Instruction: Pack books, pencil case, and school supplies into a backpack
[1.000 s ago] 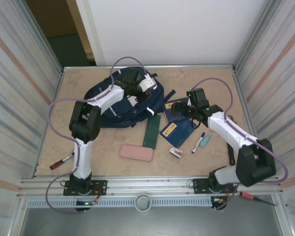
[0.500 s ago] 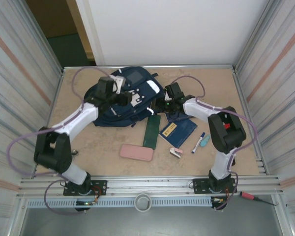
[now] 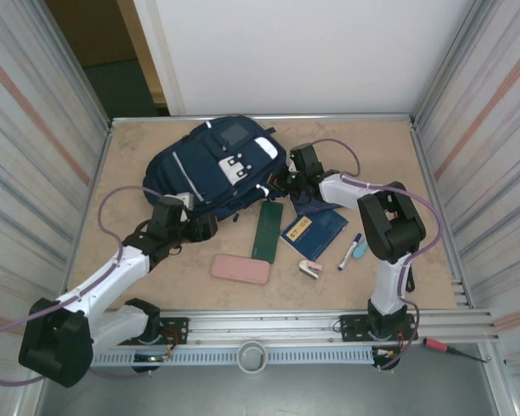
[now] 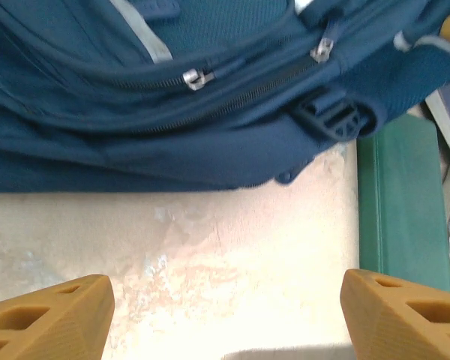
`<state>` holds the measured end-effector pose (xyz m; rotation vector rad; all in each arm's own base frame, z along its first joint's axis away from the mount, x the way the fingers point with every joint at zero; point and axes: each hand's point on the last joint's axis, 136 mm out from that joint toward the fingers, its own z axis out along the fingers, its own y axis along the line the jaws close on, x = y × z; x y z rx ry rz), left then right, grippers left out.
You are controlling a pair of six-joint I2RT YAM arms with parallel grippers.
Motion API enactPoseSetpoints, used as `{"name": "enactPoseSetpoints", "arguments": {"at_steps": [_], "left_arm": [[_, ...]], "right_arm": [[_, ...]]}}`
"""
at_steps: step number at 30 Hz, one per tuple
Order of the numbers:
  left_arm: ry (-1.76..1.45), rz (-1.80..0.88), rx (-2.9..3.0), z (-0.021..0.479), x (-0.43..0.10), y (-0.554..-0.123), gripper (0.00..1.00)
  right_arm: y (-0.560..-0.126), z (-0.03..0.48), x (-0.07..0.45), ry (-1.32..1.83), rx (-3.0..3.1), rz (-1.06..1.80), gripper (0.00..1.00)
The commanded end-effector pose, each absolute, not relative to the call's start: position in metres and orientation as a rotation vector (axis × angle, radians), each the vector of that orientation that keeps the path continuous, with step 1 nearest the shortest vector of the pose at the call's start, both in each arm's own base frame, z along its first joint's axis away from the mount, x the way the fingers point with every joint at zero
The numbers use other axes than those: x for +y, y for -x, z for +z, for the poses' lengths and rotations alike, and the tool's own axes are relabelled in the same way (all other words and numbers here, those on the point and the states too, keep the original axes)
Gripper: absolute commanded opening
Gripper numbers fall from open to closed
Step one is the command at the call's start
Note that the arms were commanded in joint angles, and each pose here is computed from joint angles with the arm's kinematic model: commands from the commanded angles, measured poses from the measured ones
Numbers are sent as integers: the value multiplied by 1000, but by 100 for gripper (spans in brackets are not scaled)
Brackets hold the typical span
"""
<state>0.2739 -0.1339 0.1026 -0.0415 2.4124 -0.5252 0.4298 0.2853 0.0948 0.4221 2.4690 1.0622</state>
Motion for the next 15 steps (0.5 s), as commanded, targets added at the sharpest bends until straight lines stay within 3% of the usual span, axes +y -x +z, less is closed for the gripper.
{"name": "enactPoseSetpoints", "arguments": {"at_steps": [1,8,15], "left_arm": [[-57,-609,2374,106,-153,-269,78],[-294,-537,2168,110,-172,-266,73],[-339,-441,1990,129,-172,-274,69]], "right_arm": [[-439,200,302,-433,2165,1328,0],[-423,260,308,-489,2014,1435,0],[-410,291,318,-453,1953,1464,0]]}}
